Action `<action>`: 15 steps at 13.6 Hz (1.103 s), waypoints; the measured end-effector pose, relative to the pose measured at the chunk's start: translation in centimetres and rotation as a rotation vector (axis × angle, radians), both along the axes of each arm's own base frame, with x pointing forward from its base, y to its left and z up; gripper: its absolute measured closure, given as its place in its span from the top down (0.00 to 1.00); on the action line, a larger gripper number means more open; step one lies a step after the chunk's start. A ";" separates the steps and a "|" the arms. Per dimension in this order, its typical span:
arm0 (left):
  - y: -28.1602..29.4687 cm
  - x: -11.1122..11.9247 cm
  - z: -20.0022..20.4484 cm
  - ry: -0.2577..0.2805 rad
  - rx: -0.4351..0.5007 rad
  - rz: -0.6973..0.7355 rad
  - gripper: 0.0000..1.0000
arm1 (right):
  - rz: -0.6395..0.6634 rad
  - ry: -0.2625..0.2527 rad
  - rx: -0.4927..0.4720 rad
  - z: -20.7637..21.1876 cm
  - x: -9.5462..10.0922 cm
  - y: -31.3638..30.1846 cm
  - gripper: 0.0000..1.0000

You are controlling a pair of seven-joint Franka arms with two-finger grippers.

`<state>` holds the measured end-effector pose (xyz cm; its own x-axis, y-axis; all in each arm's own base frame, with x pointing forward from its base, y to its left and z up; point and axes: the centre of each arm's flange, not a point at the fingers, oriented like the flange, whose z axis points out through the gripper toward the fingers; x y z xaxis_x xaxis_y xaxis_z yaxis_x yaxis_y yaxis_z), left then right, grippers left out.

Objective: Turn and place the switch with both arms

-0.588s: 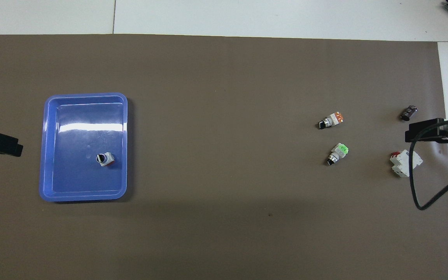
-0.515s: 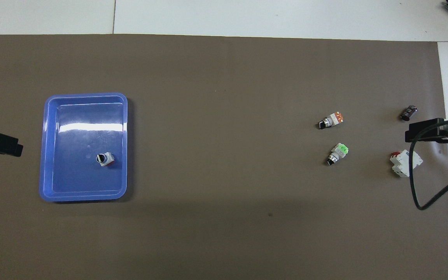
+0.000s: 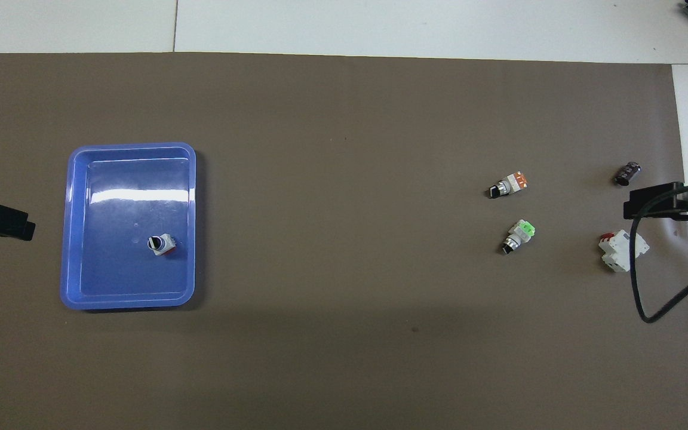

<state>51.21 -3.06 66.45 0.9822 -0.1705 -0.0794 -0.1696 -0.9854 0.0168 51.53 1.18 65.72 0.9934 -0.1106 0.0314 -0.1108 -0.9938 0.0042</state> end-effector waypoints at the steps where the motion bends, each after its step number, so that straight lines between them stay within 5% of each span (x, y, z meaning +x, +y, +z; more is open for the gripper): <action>1: 0.0 0.0 0.0 0.000 0.000 0.000 1.00 | 0.000 -0.002 -0.002 0.0 0.0 0.0 1.00; 6: 0.1 0.0 0.1 -0.004 0.000 0.002 1.00 | -0.029 -0.082 -0.013 -2.0 1.2 -0.3 1.00; 10: 0.1 0.0 0.1 -0.006 0.000 0.002 1.00 | -0.262 -0.127 0.012 -8.9 2.6 -0.2 1.00; 15: 0.1 0.1 0.2 -0.015 -0.001 0.003 1.00 | -0.504 -0.071 0.021 -19.6 3.4 0.4 1.00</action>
<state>51.34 -2.96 66.62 0.9838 -0.1672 -0.0646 -0.1666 -0.9859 0.0151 54.96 1.61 46.15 0.8120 -0.5769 0.0890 -0.5758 -0.8166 -0.0404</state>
